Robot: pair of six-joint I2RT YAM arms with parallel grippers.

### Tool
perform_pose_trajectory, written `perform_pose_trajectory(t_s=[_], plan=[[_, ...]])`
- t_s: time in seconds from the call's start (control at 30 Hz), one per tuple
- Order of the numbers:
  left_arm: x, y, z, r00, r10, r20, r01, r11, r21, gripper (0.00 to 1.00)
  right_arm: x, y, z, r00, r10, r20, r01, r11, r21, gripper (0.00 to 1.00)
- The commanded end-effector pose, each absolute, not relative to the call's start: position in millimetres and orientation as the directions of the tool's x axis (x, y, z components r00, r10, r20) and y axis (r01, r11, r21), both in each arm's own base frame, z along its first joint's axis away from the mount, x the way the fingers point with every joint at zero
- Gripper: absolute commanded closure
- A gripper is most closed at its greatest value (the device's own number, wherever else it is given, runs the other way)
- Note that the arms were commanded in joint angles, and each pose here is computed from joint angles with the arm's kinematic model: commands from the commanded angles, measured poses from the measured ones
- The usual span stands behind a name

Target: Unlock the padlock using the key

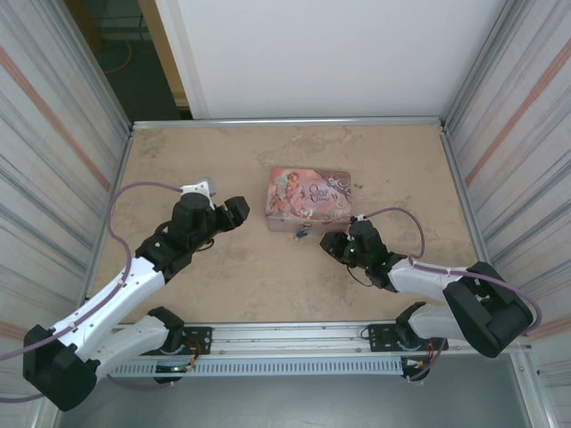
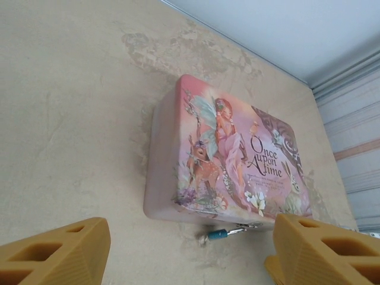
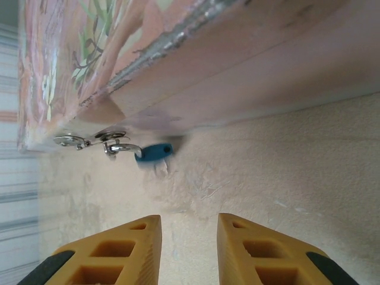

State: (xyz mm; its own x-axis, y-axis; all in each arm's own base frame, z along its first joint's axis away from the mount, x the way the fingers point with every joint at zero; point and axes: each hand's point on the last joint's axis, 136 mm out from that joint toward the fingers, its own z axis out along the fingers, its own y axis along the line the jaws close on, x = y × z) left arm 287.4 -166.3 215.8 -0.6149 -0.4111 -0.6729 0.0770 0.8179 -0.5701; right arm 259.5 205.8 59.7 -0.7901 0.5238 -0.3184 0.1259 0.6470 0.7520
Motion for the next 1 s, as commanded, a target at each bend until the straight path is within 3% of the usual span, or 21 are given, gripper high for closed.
perform_pose_trajectory(t_s=[0.0, 0.23, 0.43, 0.6, 0.77, 0.97], plan=[[290.7, -165.2, 226.8, -0.609, -0.399, -0.685, 0.106, 0.815, -0.569, 0.27, 259.2, 201.1, 56.6, -0.787, 0.518, -0.336, 0.132, 0.673, 0.728, 0.70], [294.9, -156.4, 223.5, -0.623, -0.402, -0.671, 0.091, 0.815, -0.572, 0.25, 259.2, 194.2, 66.8, -0.785, 0.475, -0.397, 0.090, 0.723, 0.685, 0.63], [298.2, -152.4, 224.4, -0.620, -0.384, -0.684, 0.095, 0.829, -0.551, 0.16, 257.6, 186.1, 79.6, -0.786, 0.418, -0.456, 0.031, 0.763, 0.645, 0.51], [304.8, -150.6, 222.5, -0.622, -0.357, -0.697, 0.107, 0.843, -0.528, 0.06, 254.3, 184.8, 94.1, -0.793, 0.381, -0.477, -0.030, 0.756, 0.654, 0.30], [317.2, -153.3, 221.5, -0.659, -0.318, -0.682, 0.149, 0.833, -0.533, 0.03, 251.9, 190.2, 108.4, -0.802, 0.355, -0.480, -0.089, 0.723, 0.685, 0.02], [337.4, -157.2, 209.4, -0.735, -0.288, -0.614, 0.151, 0.813, -0.562, 0.03, 251.6, 189.6, 107.4, -0.818, 0.344, -0.462, -0.101, 0.704, 0.703, 0.01]])
